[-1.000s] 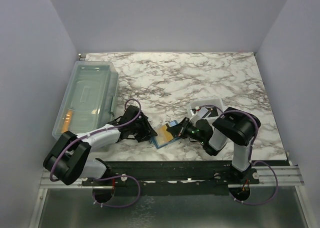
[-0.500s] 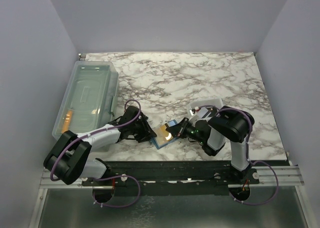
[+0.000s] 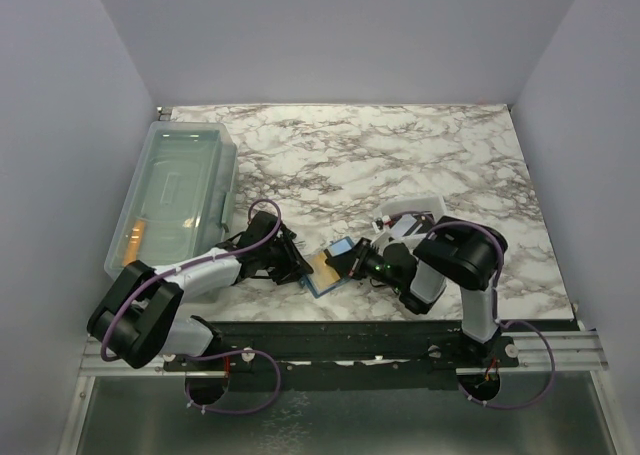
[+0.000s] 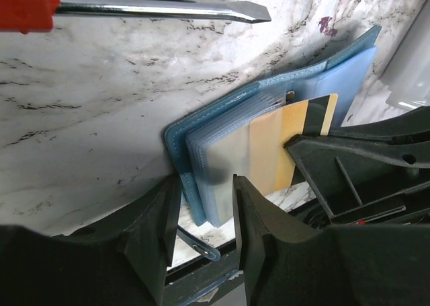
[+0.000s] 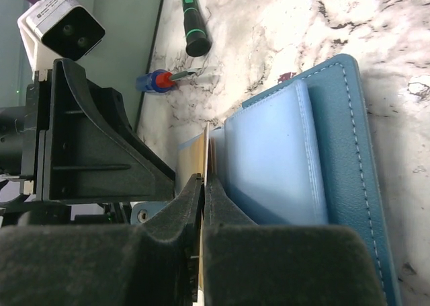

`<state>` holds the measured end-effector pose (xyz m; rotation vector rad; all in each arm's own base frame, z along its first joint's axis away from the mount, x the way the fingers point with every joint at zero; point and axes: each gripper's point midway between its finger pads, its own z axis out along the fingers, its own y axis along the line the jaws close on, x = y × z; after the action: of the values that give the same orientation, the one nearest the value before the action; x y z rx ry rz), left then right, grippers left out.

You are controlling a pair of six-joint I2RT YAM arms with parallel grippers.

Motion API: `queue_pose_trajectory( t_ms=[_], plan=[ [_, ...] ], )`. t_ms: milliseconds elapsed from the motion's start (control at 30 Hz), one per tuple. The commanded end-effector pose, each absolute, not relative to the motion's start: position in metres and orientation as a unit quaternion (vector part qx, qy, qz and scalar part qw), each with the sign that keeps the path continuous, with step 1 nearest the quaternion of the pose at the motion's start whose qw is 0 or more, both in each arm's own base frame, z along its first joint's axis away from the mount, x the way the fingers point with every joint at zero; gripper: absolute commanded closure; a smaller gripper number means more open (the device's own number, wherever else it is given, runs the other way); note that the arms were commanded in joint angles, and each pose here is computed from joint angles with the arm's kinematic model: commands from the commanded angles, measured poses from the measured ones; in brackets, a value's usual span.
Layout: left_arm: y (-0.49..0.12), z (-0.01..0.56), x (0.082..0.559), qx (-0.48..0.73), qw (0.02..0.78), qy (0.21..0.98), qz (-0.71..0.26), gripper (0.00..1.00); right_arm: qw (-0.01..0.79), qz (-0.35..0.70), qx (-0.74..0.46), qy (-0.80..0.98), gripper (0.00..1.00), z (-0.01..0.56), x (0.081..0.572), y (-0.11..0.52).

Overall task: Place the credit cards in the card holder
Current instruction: Insert the credit card into the card holder.

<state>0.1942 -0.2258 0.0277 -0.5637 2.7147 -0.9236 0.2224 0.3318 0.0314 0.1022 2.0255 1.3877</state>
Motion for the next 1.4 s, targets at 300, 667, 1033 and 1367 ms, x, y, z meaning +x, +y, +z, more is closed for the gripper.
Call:
queue_pose_trajectory(
  t_ms=[300,667,1033,1367],
  plan=[
    [-0.203,0.002,0.168,-0.191,0.075,0.941,-0.268,0.5,0.304,0.359,-0.003,0.882,0.43,-0.009,0.212,0.299],
    [-0.195,0.009,0.163,-0.165,0.081,0.949,-0.255,0.44,0.304,0.291,-0.073,0.904,0.33,0.008,0.227,0.302],
    [-0.191,-0.007,0.169,-0.17,0.072,0.958,-0.221,0.66,0.295,0.32,-0.147,0.888,0.55,0.015,0.209,0.338],
    [-0.196,-0.005,0.181,-0.161,0.087,0.957,-0.224,0.67,0.309,0.285,-0.153,0.894,0.45,0.019,0.197,0.339]
  ],
)
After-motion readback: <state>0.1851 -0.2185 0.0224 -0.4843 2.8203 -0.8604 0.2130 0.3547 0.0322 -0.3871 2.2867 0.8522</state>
